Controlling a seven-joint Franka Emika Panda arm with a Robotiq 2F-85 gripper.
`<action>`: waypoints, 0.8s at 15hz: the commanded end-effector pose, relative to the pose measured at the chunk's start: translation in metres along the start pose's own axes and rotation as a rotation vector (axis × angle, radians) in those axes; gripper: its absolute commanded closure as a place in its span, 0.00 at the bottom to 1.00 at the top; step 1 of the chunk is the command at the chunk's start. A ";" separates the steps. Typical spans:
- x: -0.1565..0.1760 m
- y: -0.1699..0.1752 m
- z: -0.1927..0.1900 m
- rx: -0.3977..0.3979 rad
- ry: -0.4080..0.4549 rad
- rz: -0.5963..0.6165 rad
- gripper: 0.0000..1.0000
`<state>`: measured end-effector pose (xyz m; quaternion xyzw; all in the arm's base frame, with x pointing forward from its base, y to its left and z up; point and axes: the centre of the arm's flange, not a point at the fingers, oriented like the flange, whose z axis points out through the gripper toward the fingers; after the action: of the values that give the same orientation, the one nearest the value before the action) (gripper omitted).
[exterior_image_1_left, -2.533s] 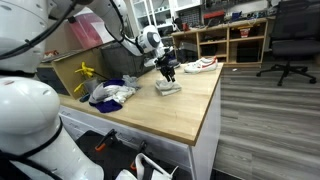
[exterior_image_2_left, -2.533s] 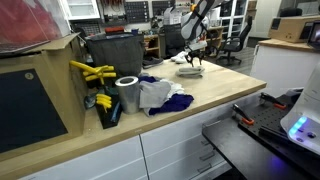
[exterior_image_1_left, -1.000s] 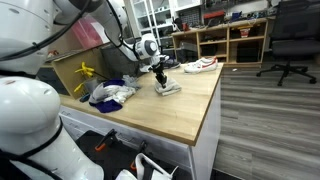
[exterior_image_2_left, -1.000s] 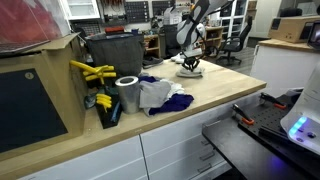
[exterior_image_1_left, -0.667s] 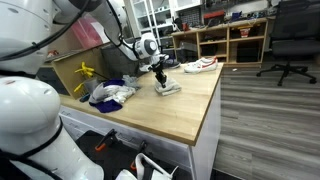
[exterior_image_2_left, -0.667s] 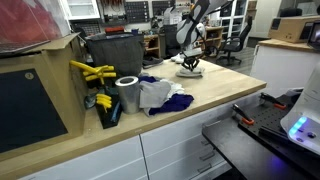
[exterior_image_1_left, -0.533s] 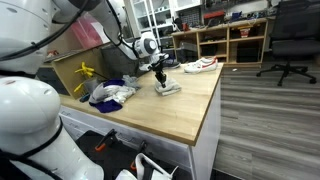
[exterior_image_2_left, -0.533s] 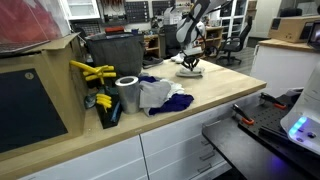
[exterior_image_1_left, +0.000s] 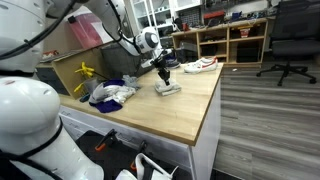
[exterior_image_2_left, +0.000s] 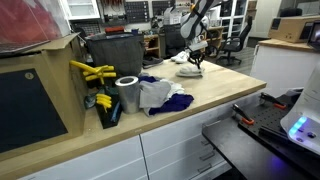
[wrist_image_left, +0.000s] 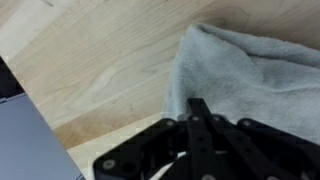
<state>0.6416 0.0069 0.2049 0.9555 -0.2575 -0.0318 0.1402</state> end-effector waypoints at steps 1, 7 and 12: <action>0.001 0.023 0.001 -0.049 0.025 -0.026 1.00; 0.002 0.011 0.043 -0.010 0.057 -0.051 1.00; 0.002 0.007 0.040 0.002 0.054 -0.043 1.00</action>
<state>0.6360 -0.0142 0.1677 0.9590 -0.2358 -0.0110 0.1568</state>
